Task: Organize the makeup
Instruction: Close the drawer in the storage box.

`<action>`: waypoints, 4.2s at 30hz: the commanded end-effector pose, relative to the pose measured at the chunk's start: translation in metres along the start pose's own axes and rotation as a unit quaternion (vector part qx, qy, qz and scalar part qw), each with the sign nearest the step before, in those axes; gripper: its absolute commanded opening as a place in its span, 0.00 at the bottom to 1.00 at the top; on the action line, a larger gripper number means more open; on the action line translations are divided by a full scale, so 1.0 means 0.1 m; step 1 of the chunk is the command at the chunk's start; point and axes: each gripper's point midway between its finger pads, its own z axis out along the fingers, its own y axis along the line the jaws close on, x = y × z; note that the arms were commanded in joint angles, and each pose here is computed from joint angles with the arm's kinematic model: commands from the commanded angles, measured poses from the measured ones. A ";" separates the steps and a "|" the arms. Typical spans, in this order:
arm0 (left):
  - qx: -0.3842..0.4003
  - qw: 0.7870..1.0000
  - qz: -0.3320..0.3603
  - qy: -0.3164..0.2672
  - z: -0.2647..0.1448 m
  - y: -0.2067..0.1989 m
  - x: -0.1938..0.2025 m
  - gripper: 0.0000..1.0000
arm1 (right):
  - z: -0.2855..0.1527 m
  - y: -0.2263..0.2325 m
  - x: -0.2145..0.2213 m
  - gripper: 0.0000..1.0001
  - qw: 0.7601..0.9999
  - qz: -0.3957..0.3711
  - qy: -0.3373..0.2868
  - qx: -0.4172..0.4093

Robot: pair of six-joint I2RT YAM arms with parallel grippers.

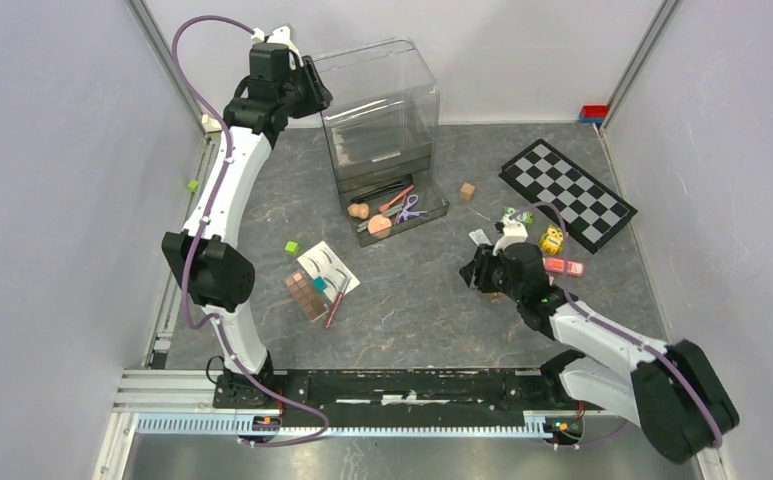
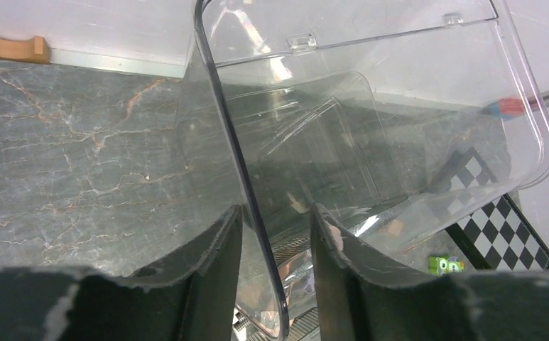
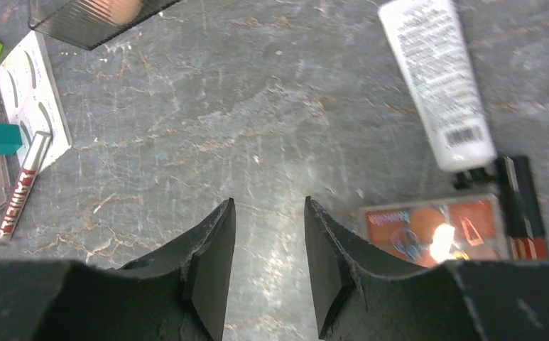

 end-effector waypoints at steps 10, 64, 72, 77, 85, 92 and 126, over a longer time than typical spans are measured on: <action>0.007 1.000 -0.012 0.024 -0.04 -0.05 0.14 0.28 | 0.76 0.36 -0.55 0.51 0.997 0.023 -0.075 0.021; 0.036 0.997 -0.002 0.064 -0.10 -0.21 0.46 0.25 | 2.45 1.12 -1.04 0.35 0.981 0.070 -0.175 -0.036; 0.041 0.997 0.000 0.072 -0.10 -0.20 0.52 0.24 | 2.61 1.07 -1.24 0.31 0.971 0.108 -0.209 -0.038; 0.043 0.996 0.001 0.077 -0.09 -0.20 0.54 0.23 | 2.68 1.08 -1.31 0.29 0.964 0.129 -0.226 -0.050; 0.050 0.995 -0.001 0.086 -0.10 -0.23 0.61 0.21 | 2.63 1.11 -1.36 0.27 0.957 0.128 -0.249 -0.073; 0.061 0.994 0.002 0.089 -0.17 -0.27 0.62 0.19 | 2.26 1.09 -1.38 0.33 0.955 0.105 -0.263 -0.093; 0.086 0.993 -0.042 0.075 -1.23 -0.59 0.95 0.41 | 0.62 0.42 -1.35 0.46 0.960 0.018 -0.279 0.027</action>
